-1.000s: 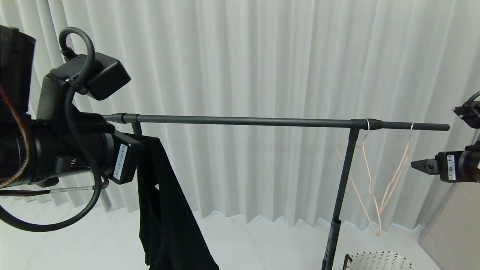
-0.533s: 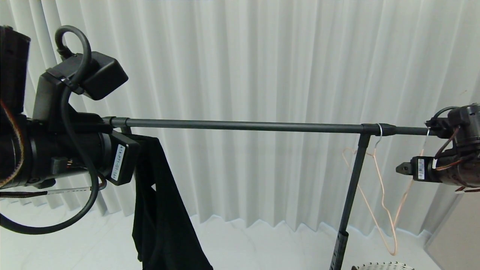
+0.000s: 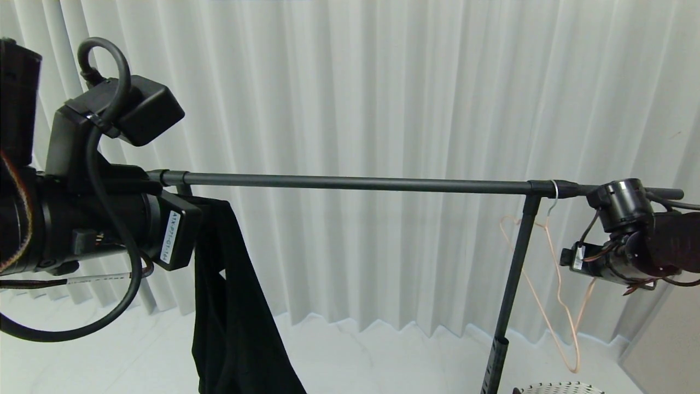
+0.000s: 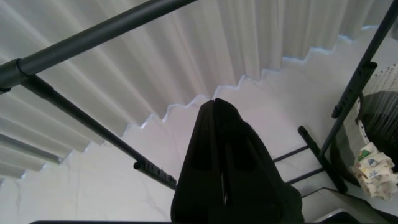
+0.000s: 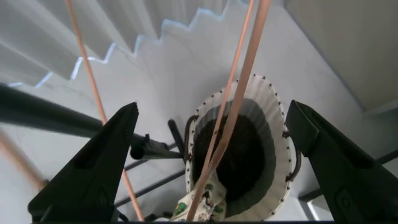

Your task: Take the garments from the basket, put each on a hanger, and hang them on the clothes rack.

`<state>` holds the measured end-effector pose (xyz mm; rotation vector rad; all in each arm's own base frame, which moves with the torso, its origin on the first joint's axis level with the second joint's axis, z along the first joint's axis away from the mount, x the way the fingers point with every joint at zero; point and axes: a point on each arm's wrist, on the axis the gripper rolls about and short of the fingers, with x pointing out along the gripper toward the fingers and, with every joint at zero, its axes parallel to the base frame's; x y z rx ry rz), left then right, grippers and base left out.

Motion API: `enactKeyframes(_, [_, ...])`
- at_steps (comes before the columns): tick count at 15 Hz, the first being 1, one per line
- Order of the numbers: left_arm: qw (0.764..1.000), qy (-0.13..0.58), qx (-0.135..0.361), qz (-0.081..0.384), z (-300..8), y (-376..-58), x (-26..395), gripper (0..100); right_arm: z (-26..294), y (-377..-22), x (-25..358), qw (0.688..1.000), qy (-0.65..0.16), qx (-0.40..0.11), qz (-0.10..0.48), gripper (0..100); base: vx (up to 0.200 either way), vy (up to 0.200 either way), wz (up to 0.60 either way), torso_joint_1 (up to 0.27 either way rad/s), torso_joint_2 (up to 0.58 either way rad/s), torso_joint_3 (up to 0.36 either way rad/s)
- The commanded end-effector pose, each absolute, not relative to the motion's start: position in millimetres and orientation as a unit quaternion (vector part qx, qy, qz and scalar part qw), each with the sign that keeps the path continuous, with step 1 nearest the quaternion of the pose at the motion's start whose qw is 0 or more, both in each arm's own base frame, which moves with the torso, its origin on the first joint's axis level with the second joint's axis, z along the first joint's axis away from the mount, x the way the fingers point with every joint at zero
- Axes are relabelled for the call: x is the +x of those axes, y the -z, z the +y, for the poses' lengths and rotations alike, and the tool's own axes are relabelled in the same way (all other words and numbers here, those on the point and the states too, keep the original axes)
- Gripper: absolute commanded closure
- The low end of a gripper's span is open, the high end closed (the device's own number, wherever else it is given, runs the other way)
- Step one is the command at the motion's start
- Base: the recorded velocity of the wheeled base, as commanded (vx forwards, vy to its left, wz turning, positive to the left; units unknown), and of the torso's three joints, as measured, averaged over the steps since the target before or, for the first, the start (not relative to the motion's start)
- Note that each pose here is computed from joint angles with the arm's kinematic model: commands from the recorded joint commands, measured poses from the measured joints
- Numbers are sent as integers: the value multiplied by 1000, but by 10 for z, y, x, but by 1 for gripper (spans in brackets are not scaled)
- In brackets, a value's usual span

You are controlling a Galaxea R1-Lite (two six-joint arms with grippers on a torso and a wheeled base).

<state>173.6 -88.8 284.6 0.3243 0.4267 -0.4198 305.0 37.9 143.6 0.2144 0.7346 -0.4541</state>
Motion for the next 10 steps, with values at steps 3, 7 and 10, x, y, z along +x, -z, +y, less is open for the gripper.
enactKeyframes(3, [942,206,160,211,-890,-2834,1738,100,397,-1312,3115,895,232,102,367,0,0,0,0,0,0,0])
enactKeyframes(7, [942,205,159,211,-887,-2834,1740,100,398,-1286,3122,892,236,105,370,100,0,0,0,0,0,0])
enactKeyframes(10, [942,205,159,211,-887,-2834,1740,100,399,-1290,3125,893,236,105,370,100,0,0,0,0,0,0])
